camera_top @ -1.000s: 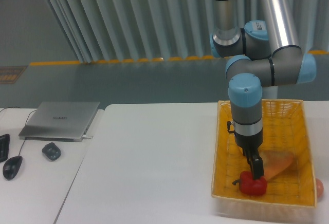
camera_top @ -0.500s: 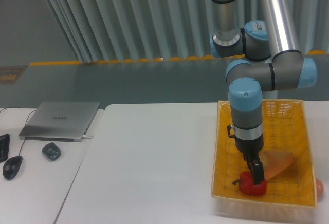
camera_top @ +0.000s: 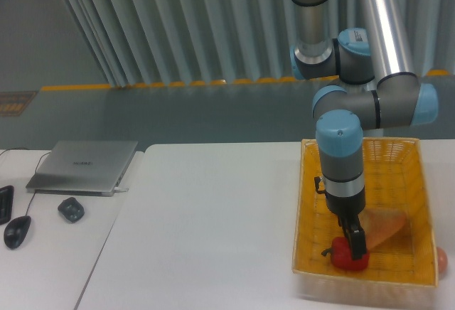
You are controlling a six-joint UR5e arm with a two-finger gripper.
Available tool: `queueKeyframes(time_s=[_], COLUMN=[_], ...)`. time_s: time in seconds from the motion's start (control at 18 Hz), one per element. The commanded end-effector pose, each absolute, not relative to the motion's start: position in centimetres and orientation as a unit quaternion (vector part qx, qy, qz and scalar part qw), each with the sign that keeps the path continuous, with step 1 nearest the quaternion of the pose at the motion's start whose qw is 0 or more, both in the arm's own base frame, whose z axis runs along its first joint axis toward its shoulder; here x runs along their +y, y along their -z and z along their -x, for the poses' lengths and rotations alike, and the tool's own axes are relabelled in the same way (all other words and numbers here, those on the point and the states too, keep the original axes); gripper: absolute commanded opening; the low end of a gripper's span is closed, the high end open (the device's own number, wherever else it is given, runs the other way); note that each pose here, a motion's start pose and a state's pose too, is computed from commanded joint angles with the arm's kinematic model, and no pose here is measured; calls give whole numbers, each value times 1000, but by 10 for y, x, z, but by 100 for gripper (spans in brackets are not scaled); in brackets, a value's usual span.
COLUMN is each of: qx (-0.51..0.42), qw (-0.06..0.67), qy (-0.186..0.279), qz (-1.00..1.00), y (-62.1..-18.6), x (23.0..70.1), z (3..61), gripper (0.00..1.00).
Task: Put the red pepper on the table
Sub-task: 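Close the gripper on the red bell pepper's stem end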
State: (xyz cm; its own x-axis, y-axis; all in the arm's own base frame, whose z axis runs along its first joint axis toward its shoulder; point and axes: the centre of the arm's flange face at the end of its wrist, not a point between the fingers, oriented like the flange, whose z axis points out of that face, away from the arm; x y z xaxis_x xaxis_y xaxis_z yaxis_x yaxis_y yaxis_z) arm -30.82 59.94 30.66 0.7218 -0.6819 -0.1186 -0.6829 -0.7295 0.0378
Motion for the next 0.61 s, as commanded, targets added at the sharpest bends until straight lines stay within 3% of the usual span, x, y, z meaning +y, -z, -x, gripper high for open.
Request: queueKeyframes(time_s=[0.61], qx=[371], qw=[-4], qy=[-60], qz=[927], y=[-295], x=[604], z=[303], gripper=[100])
